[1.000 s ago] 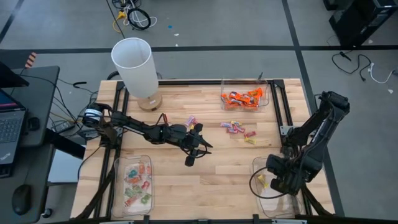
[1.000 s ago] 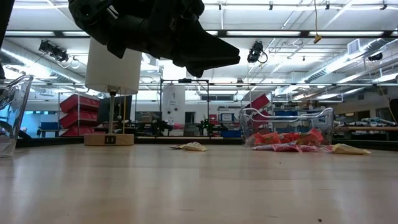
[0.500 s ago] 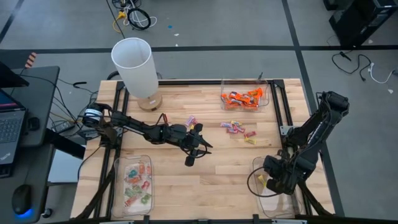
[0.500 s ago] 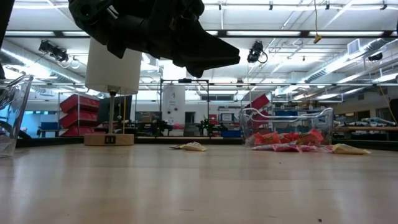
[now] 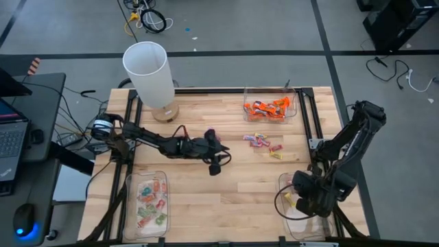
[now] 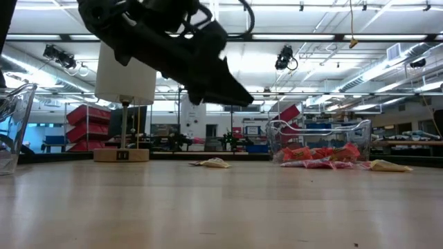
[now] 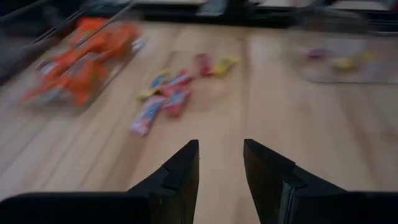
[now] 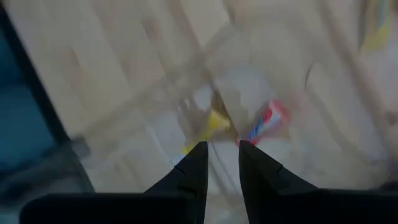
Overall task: Sort candy
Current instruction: Put the yellow candy into the bottom right transparent bin
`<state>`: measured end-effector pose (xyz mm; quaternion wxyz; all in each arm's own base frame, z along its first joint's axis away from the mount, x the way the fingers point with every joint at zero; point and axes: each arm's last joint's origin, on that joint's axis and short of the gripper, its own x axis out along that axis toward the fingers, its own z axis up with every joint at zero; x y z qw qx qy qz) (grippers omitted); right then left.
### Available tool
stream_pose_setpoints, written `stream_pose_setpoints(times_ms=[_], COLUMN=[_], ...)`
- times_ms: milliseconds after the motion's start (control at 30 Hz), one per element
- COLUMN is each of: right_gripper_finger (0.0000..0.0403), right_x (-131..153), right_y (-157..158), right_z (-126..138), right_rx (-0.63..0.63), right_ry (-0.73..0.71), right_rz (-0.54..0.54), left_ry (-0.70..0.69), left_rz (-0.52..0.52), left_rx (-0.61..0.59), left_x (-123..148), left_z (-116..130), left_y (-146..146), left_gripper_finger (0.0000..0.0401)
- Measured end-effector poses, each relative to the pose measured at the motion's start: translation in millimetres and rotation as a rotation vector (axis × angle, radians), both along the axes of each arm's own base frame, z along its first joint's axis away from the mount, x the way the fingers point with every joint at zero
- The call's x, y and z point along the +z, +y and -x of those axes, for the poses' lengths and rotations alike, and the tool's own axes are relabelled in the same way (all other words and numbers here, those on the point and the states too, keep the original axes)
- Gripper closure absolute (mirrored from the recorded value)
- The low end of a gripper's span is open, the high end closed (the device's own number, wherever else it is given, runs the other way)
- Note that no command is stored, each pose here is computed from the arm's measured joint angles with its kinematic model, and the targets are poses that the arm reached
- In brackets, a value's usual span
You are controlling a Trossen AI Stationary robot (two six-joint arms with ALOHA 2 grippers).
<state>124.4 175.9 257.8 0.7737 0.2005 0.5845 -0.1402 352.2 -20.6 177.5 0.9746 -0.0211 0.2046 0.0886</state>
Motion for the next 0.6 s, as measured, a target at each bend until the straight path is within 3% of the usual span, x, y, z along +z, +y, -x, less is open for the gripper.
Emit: stream_pose_setpoints(times_ms=[133,300,433,600], right_gripper_finger=[0.0329,0.0330,0.0330,0.0330], right_x=[35.9,72.9,86.1,86.5], right_y=[-1.7,-5.9,-10.7,-16.1], right_z=[-3.9,-11.0,-18.4,-24.3], right_rx=[0.013,0.053,0.092,0.107], right_ry=[-0.140,-0.308,-0.360,-0.353], right_rz=[0.074,0.145,0.184,0.215], left_ry=[0.052,0.256,0.393,0.438], left_rz=[0.057,0.060,-0.120,-0.260], left_rx=[0.092,0.159,0.113,0.010], left_x=[-5.7,-22.1,-28.4,-28.7], left_z=[2.4,13.8,20.6,20.9], left_y=[15.4,33.8,43.4,44.7], left_gripper_finger=[0.0272,0.0272,0.0272,0.0272])
